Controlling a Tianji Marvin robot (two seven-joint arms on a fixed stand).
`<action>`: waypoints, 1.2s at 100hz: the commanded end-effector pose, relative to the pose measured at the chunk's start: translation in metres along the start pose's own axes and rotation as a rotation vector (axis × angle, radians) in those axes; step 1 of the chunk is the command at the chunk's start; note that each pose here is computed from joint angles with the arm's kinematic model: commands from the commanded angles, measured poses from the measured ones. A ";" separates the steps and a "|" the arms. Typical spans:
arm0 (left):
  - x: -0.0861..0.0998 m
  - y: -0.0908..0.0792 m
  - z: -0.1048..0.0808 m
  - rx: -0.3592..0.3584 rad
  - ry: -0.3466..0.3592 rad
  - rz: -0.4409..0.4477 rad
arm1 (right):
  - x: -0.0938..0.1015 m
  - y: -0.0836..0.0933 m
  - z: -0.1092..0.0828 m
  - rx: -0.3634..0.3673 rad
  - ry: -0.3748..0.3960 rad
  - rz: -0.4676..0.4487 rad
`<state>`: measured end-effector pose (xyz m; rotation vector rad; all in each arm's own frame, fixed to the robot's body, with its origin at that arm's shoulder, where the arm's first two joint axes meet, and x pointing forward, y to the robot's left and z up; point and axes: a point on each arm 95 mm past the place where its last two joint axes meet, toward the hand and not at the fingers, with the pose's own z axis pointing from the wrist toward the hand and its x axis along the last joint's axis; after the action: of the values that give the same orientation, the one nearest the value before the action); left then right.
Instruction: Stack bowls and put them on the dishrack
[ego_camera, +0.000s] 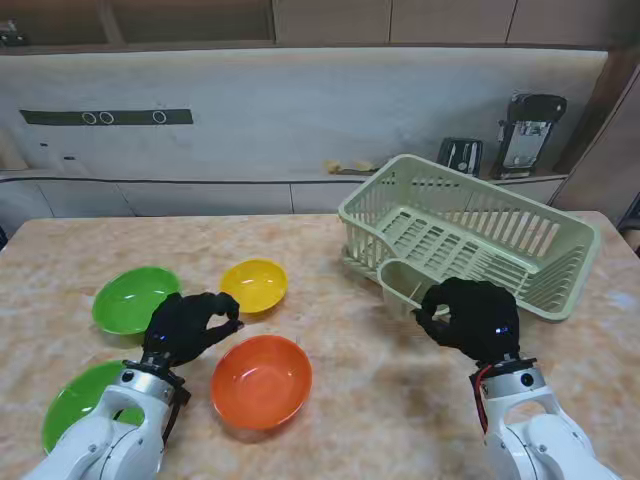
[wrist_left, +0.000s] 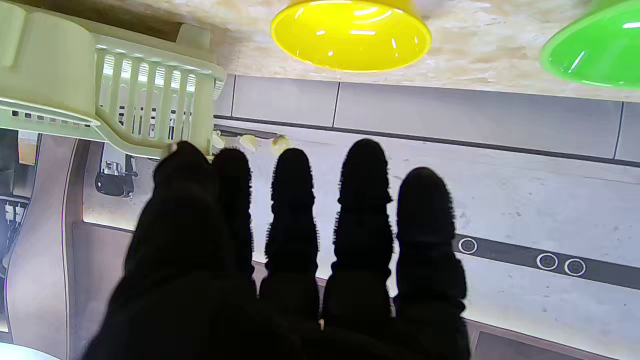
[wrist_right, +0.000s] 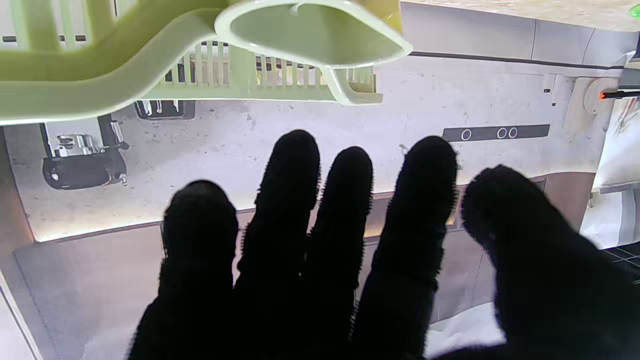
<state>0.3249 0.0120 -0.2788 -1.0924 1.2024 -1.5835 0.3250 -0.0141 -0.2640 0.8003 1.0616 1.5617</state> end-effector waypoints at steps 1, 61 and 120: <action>0.003 0.000 0.000 -0.012 0.003 -0.006 | 0.003 -0.002 -0.003 0.020 0.002 0.008; 0.004 0.001 0.002 -0.064 0.001 -0.054 | 0.003 -0.003 -0.004 0.020 0.006 0.009; 0.007 0.017 0.010 -0.260 -0.009 -0.067 | 0.004 -0.004 -0.003 0.028 0.012 0.015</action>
<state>0.3360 -0.0012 -0.2889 -1.2928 1.3810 -1.5199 0.3249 -0.0131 -0.2655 0.8036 1.0742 1.5682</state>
